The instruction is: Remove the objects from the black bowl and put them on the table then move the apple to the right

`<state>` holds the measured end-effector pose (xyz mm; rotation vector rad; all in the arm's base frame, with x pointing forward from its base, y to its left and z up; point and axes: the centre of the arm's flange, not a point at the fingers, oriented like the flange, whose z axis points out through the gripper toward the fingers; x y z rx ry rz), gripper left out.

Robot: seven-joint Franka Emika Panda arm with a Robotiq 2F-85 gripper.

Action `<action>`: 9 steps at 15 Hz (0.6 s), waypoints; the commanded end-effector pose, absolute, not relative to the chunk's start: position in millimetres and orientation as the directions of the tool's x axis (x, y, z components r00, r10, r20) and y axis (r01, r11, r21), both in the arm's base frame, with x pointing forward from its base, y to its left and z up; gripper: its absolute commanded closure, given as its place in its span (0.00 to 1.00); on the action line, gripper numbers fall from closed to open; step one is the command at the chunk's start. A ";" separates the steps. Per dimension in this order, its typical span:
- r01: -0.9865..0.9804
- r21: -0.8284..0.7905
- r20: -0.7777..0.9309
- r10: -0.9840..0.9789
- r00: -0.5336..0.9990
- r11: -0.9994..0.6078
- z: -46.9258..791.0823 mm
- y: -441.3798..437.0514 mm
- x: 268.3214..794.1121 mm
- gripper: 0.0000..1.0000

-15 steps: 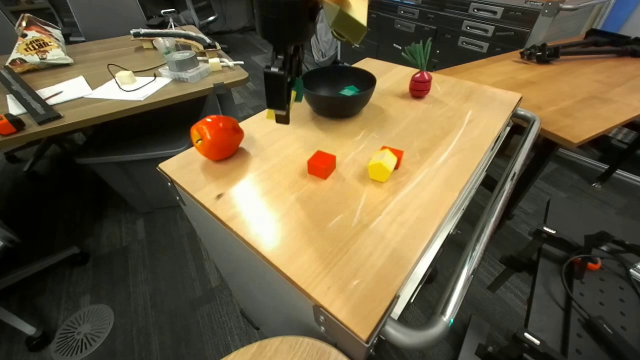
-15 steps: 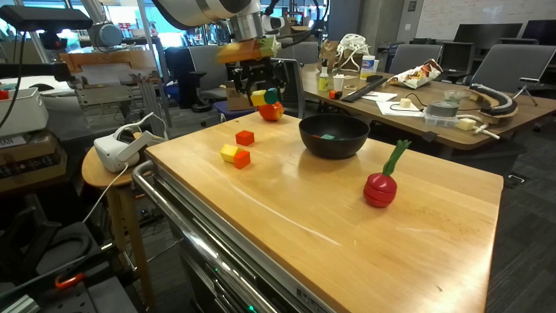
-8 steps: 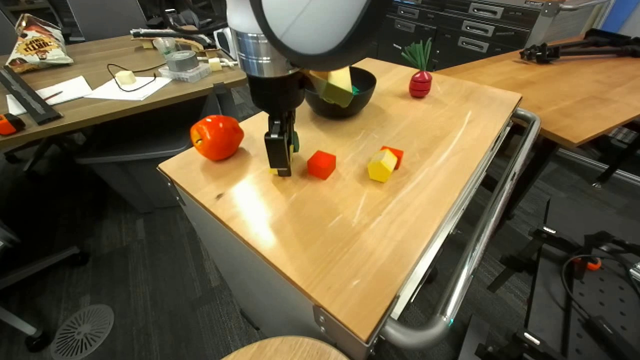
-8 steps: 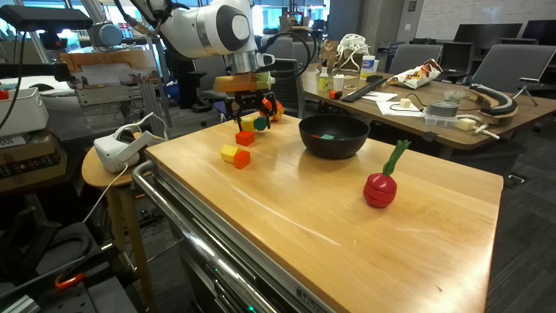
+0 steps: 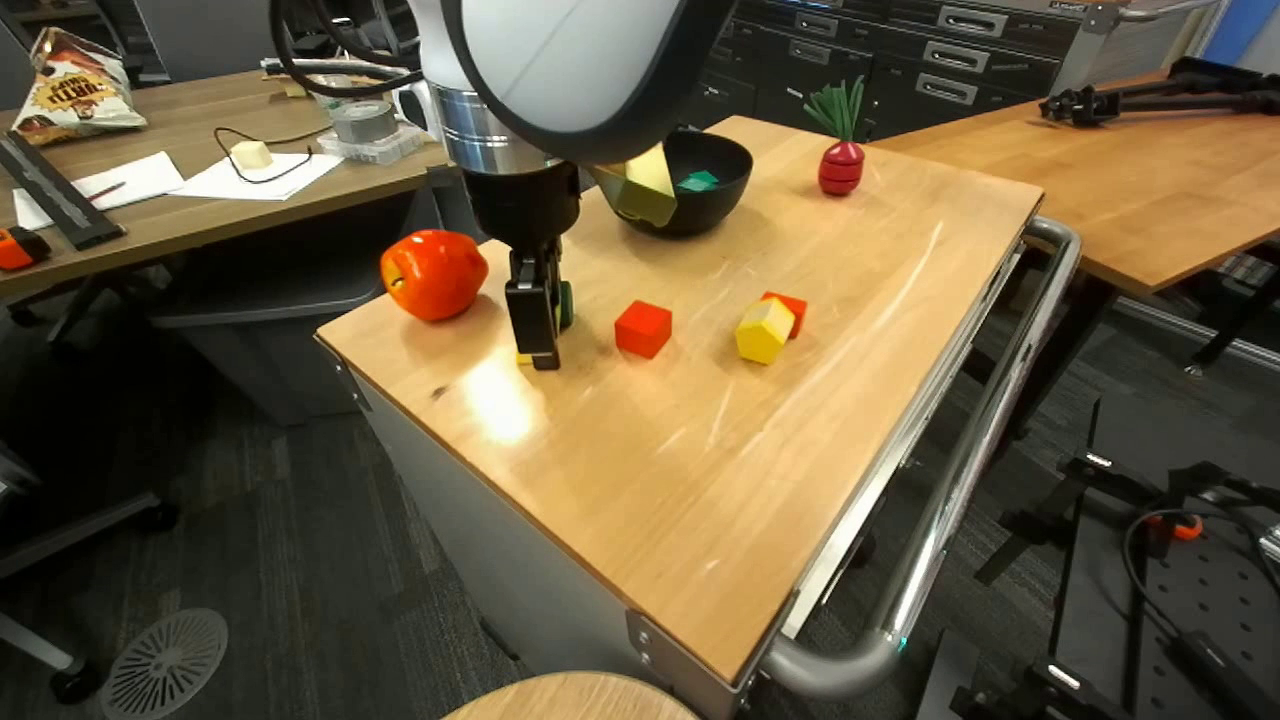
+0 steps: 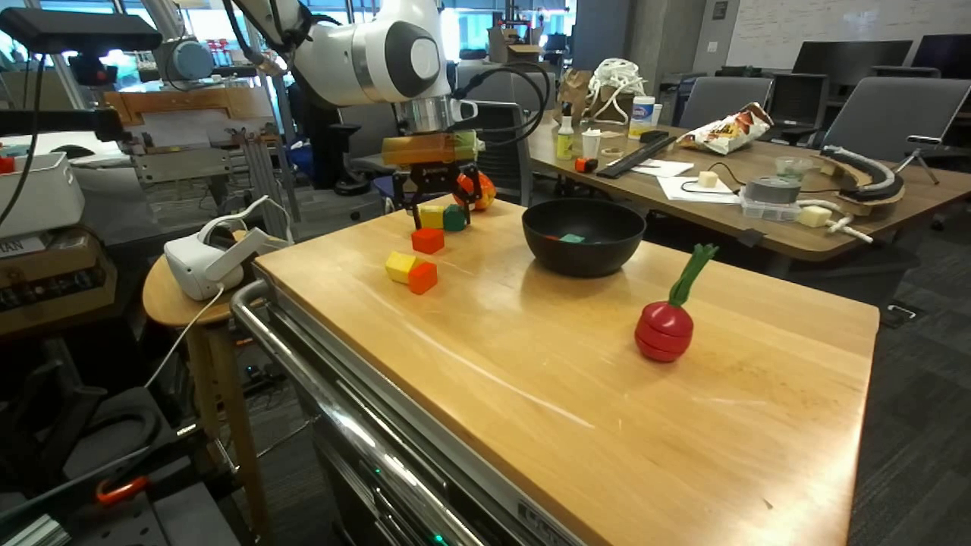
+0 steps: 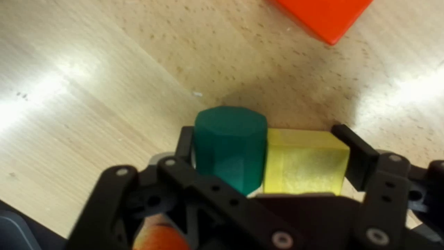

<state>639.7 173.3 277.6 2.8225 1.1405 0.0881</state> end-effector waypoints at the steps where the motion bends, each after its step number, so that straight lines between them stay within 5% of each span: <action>1: 0.693 0.132 0.019 0.701 0.713 -0.709 294.1 164.4 644.2 0.01; 9: 0.557 0.202 0.101 0.583 0.806 -0.805 368.8 59.9 637.6 0.00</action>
